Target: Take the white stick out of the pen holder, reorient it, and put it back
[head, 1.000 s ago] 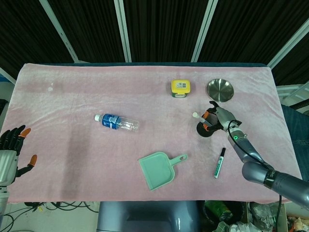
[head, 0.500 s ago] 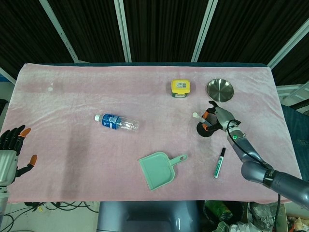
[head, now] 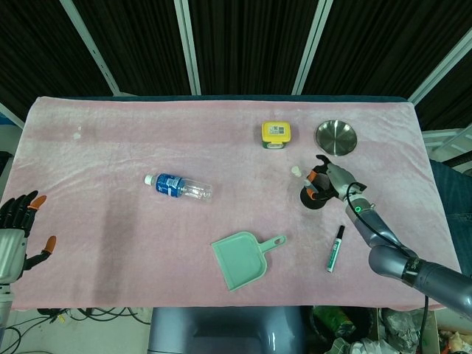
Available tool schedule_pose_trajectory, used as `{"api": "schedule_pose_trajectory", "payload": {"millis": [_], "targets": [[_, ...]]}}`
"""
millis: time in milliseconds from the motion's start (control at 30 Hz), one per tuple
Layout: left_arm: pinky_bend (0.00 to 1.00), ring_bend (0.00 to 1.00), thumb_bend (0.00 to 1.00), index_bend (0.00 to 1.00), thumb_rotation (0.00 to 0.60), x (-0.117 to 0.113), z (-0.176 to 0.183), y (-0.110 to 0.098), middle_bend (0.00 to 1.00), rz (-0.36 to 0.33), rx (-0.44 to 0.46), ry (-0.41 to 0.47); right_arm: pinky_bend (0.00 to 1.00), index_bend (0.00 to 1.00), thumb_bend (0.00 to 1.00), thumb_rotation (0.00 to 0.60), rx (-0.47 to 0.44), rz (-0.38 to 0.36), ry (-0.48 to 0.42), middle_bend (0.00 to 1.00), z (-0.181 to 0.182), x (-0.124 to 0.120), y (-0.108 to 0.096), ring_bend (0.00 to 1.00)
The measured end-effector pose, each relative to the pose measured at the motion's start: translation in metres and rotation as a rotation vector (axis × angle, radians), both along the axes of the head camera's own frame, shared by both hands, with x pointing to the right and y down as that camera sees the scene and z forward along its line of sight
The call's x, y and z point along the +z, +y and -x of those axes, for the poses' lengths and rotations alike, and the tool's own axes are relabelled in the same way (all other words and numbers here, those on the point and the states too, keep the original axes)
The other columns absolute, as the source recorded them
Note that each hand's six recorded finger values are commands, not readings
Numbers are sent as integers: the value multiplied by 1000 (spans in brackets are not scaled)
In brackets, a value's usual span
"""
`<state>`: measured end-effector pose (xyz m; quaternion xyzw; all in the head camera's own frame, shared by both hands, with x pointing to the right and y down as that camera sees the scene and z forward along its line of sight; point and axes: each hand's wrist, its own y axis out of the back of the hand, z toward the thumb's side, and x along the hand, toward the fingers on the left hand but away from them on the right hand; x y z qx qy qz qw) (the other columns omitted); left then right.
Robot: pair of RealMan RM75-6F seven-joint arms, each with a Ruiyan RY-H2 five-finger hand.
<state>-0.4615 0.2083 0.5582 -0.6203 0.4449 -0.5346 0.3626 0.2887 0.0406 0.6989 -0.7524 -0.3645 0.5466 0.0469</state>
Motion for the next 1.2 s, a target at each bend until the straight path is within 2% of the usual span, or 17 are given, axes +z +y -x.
{"api": "schedule_pose_trajectory", "payload": {"millis": [400,600,833,1200], "targets": [[0,0,377,99,600,0,0,0,47,0,-1,1,140,588,343,600,38,-68,-47,28,-2,-13,-11,131],[0,0,377,102,600,-1,0,0,47,-1,-3,4,140,589,344,600,-28,-110,-51,28,8,-29,-19,131],[0,0,377,101,600,-1,0,0,47,0,-6,10,140,603,343,600,-105,-133,-94,27,42,-50,-31,130],[0,0,377,101,600,-2,0,0,47,0,-7,19,140,611,343,600,-108,-144,-220,27,100,-80,-37,131]]}}
